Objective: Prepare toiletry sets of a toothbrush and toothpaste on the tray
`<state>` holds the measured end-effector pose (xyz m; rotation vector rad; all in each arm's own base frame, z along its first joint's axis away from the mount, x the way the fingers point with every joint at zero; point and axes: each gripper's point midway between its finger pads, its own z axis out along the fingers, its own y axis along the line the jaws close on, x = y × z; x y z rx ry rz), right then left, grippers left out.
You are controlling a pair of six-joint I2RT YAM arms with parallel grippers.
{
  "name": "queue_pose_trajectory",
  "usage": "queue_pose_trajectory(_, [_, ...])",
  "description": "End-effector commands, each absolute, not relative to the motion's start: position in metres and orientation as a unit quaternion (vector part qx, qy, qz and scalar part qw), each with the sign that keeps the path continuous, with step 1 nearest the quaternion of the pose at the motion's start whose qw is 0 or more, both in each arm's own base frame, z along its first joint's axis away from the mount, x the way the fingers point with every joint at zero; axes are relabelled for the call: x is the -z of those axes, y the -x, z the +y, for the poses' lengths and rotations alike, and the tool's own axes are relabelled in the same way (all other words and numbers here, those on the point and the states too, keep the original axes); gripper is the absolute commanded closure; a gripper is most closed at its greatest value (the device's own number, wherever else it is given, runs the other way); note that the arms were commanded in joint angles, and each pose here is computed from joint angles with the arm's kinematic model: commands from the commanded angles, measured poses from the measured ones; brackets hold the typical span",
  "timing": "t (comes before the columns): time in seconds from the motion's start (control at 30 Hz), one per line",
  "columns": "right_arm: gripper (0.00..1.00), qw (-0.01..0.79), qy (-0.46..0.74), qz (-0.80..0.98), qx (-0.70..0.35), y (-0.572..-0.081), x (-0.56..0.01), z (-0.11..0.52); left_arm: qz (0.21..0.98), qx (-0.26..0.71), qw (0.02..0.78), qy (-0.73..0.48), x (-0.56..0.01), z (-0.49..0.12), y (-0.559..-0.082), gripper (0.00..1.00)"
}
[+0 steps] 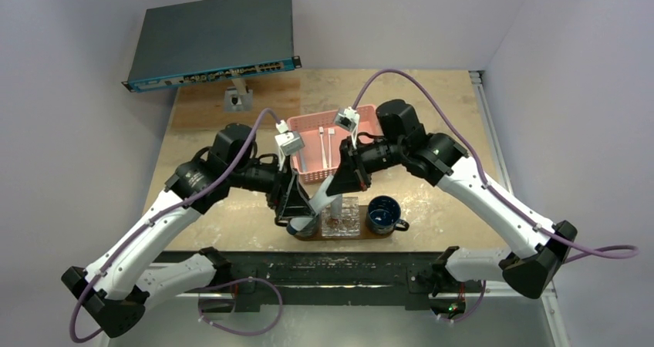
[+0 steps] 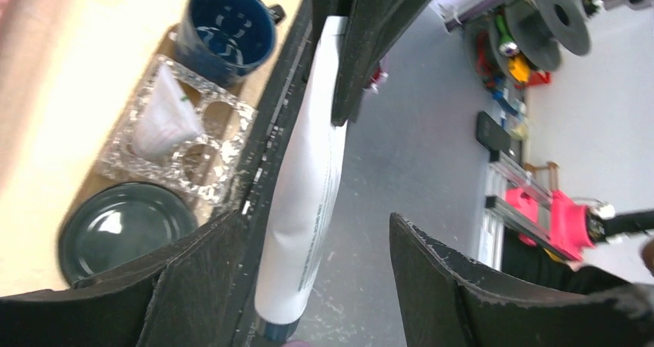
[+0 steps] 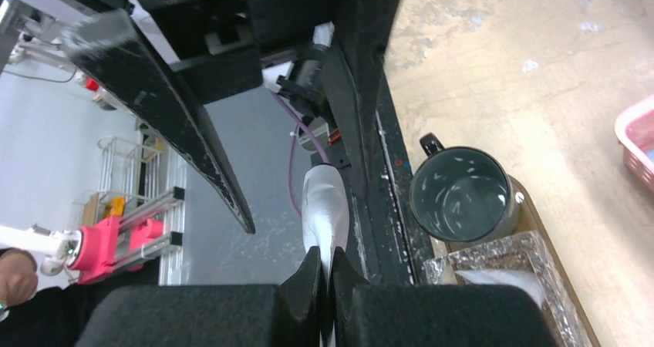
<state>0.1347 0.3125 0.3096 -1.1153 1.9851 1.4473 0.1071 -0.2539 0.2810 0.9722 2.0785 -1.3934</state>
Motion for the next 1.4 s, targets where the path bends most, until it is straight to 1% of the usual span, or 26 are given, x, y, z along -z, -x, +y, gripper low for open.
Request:
queue_pose_trajectory(0.0, [1.0, 0.264, 0.408, 0.714, -0.504, -0.13, -0.336, 0.301, 0.769, 0.452, 0.314, -0.326, -0.3, -0.242, -0.131, 0.3])
queue_pose_trajectory(0.13, [1.0, 0.27, 0.395, 0.74, -0.473, -0.132, -0.333, 0.291, 0.782, 0.423, 0.342, -0.303, -0.301, -0.234, -0.142, 0.28])
queue_pose_trajectory(0.27, [1.0, 0.271, 0.387, 0.758, -0.449, -0.131, -0.334, 0.283, 0.794, 0.392, 0.369, -0.281, -0.302, -0.223, -0.151, 0.24])
queue_pose_trajectory(0.47, [1.0, 0.27, 0.372, 0.794, -0.398, -0.13, -0.331, 0.271, 0.81, 0.35, 0.394, -0.255, -0.297, -0.209, -0.162, 0.05])
queue_pose_trajectory(0.5, [1.0, 0.273, 0.368, 0.798, -0.391, -0.131, -0.333, 0.27, 0.813, 0.345, 0.395, -0.253, -0.295, -0.207, -0.163, 0.05])
queue_pose_trajectory(0.77, [1.0, 0.255, 0.344, 0.847, -0.316, -0.129, -0.321, 0.248, 0.817, 0.331, 0.402, -0.25, -0.284, -0.201, -0.164, 0.04])
queue_pose_trajectory(0.97, [1.0, 0.259, 0.307, 0.883, -0.243, -0.143, -0.311, 0.228, 0.818, 0.322, 0.405, -0.25, -0.275, -0.199, -0.166, 0.04])
queue_pose_trajectory(1.17, [1.0, 0.272, 0.275, 0.902, -0.191, -0.164, -0.299, 0.225, 0.823, 0.311, 0.405, -0.248, -0.264, -0.196, -0.169, 0.04])
queue_pose_trajectory(1.37, [1.0, 0.281, 0.27, 0.903, -0.179, -0.177, -0.296, 0.237, 0.825, 0.305, 0.408, -0.244, -0.257, -0.194, -0.171, 0.04])
